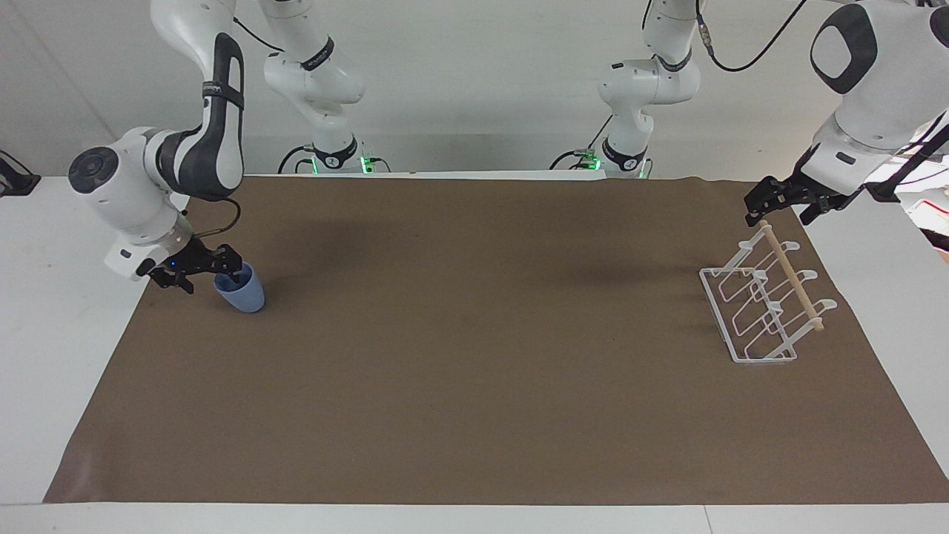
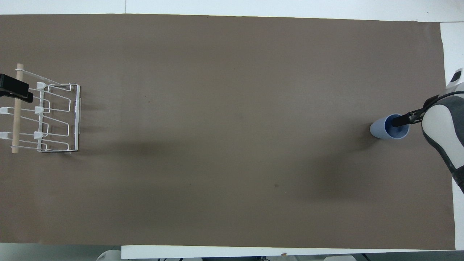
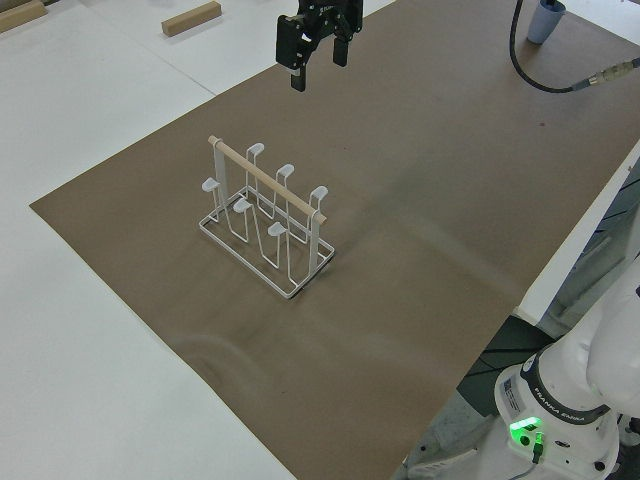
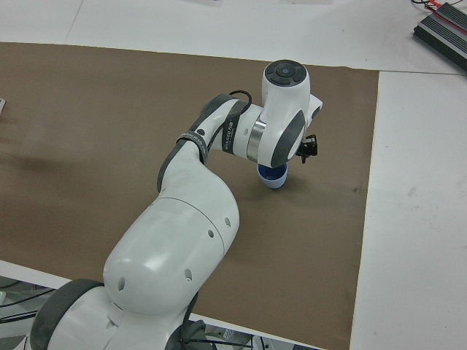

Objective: Hang cup on cup holder
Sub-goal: 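Reach the right gripper down and grasp the light blue cup, then lift the cup with the right gripper while the left gripper approaches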

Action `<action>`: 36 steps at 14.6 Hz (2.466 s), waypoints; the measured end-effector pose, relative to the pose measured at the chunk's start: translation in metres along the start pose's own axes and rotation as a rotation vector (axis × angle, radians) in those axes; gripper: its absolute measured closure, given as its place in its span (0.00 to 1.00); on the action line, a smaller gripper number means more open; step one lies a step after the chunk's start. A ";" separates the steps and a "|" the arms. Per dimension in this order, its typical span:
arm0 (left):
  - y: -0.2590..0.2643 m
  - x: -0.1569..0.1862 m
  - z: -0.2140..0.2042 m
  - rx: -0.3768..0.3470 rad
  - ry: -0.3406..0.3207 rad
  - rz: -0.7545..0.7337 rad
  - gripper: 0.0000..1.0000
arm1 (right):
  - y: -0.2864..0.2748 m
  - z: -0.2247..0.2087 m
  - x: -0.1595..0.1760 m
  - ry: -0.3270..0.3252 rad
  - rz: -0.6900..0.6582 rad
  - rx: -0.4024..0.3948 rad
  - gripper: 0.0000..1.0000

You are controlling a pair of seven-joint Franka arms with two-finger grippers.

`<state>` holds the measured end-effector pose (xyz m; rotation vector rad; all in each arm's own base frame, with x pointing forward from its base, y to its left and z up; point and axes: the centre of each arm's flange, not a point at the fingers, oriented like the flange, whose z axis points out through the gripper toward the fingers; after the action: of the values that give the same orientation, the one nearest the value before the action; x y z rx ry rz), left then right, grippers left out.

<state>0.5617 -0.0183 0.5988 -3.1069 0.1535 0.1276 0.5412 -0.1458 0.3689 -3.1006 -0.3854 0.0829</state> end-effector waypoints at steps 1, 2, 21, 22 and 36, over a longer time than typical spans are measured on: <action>0.000 0.000 0.000 0.000 0.000 0.000 0.00 | -0.001 0.005 -0.001 0.001 -0.001 -0.001 0.09; 0.000 0.000 0.000 0.000 0.000 0.000 0.00 | -0.001 0.010 -0.003 0.000 -0.001 0.000 0.14; 0.049 -0.001 0.000 -0.212 -0.096 -0.809 0.00 | -0.144 -0.098 0.065 0.168 -0.064 0.663 0.96; 0.059 -0.001 -0.005 -0.248 -0.120 -0.909 0.00 | -0.173 -0.101 0.074 0.174 -0.031 0.743 0.96; 0.244 -0.018 -0.021 -0.456 -0.361 -1.418 0.00 | -0.466 -0.103 0.091 0.220 0.349 1.184 0.96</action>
<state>0.5214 -0.2598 0.6158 -2.6219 -2.1618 0.6803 0.5213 0.3270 0.4778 -1.9330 0.1824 -0.0257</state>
